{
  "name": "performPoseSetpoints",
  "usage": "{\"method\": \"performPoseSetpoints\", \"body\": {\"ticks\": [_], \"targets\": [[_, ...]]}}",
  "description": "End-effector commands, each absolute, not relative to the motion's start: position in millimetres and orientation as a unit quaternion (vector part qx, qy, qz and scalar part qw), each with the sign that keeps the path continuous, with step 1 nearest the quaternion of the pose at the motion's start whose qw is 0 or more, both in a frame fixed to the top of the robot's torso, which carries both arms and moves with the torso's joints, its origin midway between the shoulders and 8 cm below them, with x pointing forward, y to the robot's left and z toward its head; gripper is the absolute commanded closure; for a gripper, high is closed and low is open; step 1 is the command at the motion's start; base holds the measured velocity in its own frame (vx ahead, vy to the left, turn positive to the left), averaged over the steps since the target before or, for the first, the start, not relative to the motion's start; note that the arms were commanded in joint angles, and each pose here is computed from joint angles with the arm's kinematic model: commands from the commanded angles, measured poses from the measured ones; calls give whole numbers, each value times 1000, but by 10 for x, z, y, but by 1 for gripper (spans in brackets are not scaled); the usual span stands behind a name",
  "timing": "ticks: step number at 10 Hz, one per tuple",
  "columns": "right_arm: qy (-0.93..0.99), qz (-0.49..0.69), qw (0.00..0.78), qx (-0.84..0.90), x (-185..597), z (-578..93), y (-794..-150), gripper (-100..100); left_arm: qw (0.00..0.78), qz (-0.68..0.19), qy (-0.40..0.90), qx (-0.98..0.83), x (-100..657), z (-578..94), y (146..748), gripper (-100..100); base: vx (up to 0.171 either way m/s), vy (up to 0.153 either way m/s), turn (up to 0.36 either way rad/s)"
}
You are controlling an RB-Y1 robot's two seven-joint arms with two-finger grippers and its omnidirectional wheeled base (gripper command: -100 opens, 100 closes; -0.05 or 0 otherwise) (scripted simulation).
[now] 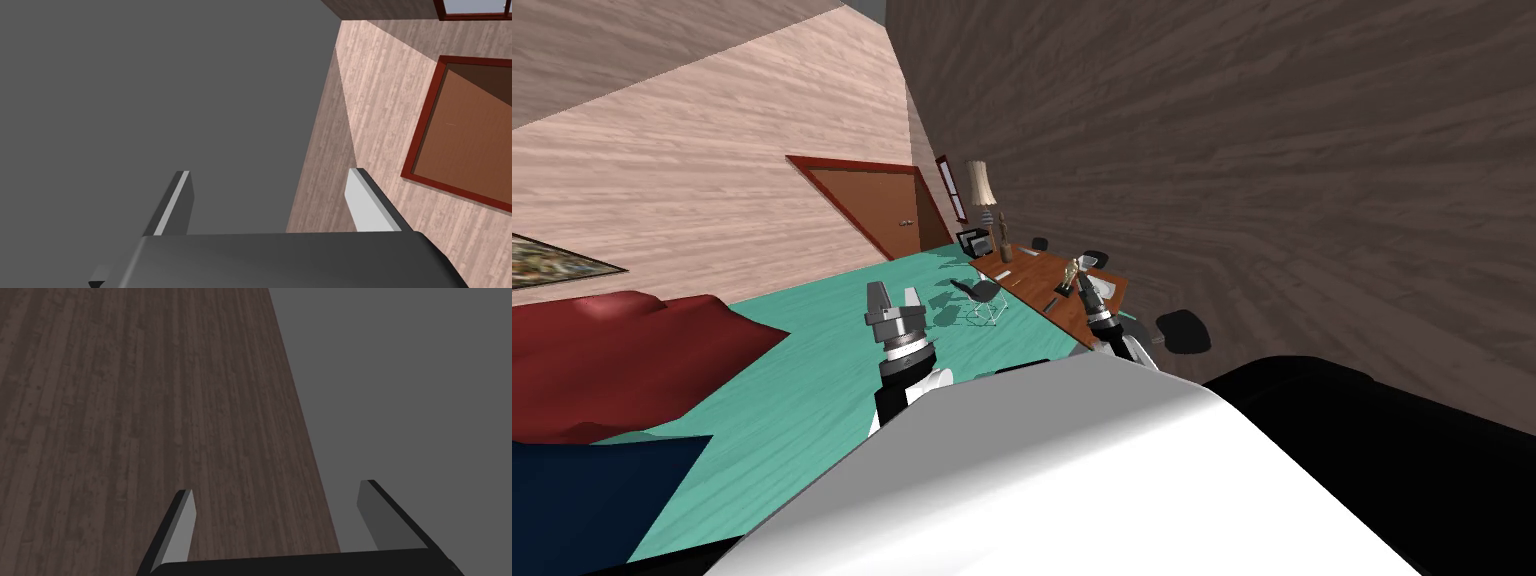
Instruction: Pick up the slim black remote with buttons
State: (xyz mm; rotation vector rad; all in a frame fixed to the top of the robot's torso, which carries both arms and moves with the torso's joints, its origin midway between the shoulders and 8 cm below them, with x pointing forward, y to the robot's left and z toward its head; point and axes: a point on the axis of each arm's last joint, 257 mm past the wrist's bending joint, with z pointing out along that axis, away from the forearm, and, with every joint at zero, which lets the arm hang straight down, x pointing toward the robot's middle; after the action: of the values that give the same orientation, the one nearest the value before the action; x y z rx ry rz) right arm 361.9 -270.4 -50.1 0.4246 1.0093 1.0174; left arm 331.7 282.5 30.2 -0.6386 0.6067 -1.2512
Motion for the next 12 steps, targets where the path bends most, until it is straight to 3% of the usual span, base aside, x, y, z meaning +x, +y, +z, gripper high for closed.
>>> {"method": "performPoseSetpoints", "body": {"ticks": [1,12], "targets": [[482,438,741,164,3622,-597,-2685,-100,721,-566,275,-289,3317,302,2825,0,-10,-17,189],[597,302,743,-12,3570,-1258,-2558,-100,721,-566,275,-289,3317,302,2825,0,-7,-24,157]]}}
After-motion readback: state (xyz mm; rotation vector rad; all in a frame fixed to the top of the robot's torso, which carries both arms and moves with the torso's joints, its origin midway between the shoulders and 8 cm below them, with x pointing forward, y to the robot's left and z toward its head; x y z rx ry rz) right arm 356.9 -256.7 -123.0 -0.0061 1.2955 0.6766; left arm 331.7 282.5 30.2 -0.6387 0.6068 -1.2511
